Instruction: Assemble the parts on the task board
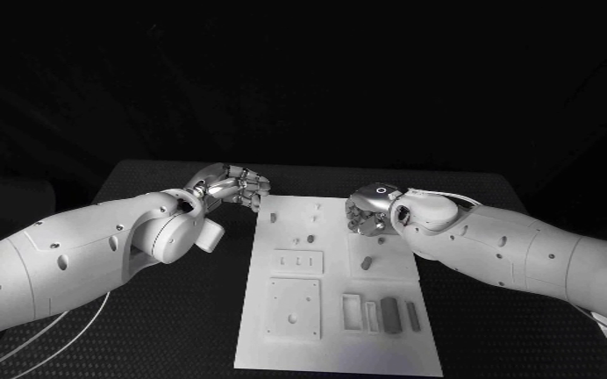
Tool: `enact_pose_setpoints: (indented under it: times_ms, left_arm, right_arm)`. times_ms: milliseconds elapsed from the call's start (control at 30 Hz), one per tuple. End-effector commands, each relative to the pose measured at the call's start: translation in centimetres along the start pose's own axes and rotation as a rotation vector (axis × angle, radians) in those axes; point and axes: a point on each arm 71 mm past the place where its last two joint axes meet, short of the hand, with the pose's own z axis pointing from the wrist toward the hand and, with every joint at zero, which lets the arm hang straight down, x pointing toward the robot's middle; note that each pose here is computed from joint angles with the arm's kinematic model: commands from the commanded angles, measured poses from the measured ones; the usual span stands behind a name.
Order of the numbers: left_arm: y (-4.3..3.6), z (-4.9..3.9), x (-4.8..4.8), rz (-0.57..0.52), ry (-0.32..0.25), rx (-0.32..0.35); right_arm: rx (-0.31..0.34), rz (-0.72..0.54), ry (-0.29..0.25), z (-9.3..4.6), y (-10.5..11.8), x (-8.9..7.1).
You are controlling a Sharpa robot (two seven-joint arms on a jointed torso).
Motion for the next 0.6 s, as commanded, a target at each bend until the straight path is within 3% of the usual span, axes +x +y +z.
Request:
enact_pose_setpoints:
  times_ms: [33, 600]
  left_arm:
    - [-0.15, 0.05, 0.25, -0.006, 0.021, 0.005]
    - [-0.14, -0.04, 0.28, -0.007, 0.024, -0.001]
  right_arm:
    - [-0.010, -0.002, 0.013, 0.07, 0.20, 0.11]
    - [-0.015, -0.013, 0.020, 0.59, 0.85, 0.73]
